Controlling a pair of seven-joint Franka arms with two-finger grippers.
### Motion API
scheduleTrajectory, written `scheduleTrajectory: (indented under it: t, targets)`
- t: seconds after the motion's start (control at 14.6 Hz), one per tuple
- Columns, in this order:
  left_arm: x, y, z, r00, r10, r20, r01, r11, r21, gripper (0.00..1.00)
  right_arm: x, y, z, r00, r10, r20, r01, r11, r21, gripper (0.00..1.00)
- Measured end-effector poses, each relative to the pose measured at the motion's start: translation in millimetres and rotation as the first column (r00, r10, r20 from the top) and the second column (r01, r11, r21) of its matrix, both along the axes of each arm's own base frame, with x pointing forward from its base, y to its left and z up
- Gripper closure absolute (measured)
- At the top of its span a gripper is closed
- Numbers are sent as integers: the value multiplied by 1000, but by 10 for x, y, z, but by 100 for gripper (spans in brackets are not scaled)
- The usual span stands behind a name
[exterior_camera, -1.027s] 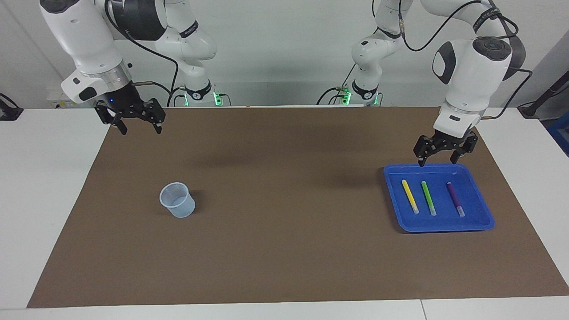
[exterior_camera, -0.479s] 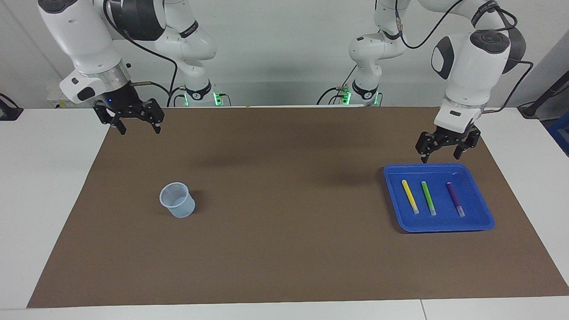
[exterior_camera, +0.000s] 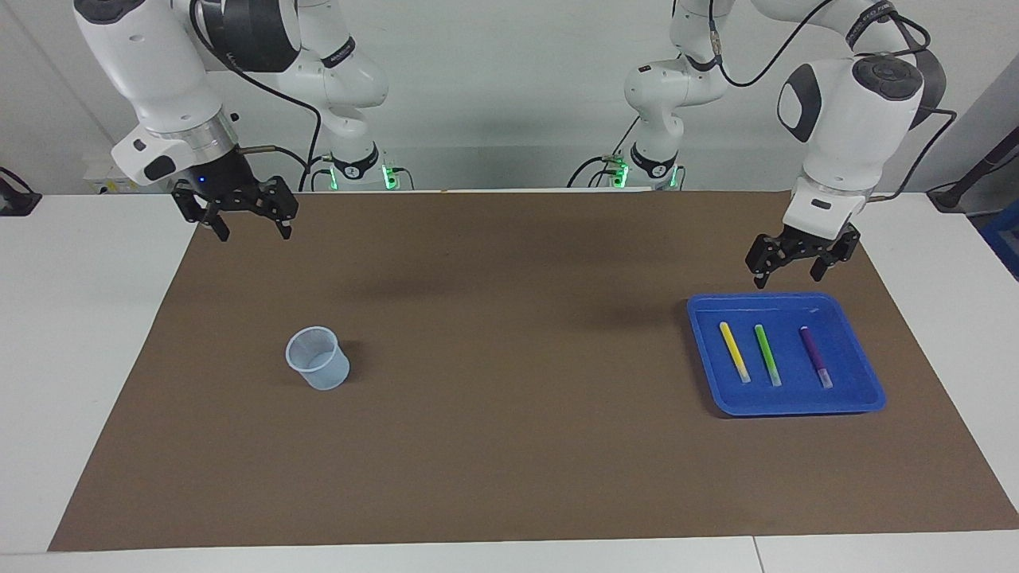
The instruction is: Right arm passes pens to left for tray arrangement
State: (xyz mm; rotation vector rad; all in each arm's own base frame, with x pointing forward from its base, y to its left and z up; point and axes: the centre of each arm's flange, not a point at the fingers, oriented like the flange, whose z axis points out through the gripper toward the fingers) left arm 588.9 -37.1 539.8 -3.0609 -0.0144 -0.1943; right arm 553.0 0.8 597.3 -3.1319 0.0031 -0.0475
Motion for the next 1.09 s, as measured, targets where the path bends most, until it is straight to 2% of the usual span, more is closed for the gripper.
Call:
scheduleTrajectory:
  t: [0.27,0.48,0.62,0.96,1.09]
  targets:
    - [-49,-75,42,1000,-8,-11,8,1000,-3,0,0,-22,0,1000,-4,0,4,1000,0,0]
    - [-130,-111,44,998,-8,-61,8,1000,-5,0,0,-42,0,1000,-8,0,8,1000,0,0]
    - [-206,-173,101,996,-7,-84,3,999,-40,0,0,-40,0,1000,-7,0,7,1000,0,0]
    - [-382,-214,408,998,-7,-58,4,998,-63,0,0,-40,0,1000,-7,0,7,1000,0,0]
    - [-414,-185,417,997,-1,-73,-3,998,-61,0,0,-40,0,1000,-7,0,7,1000,0,0]
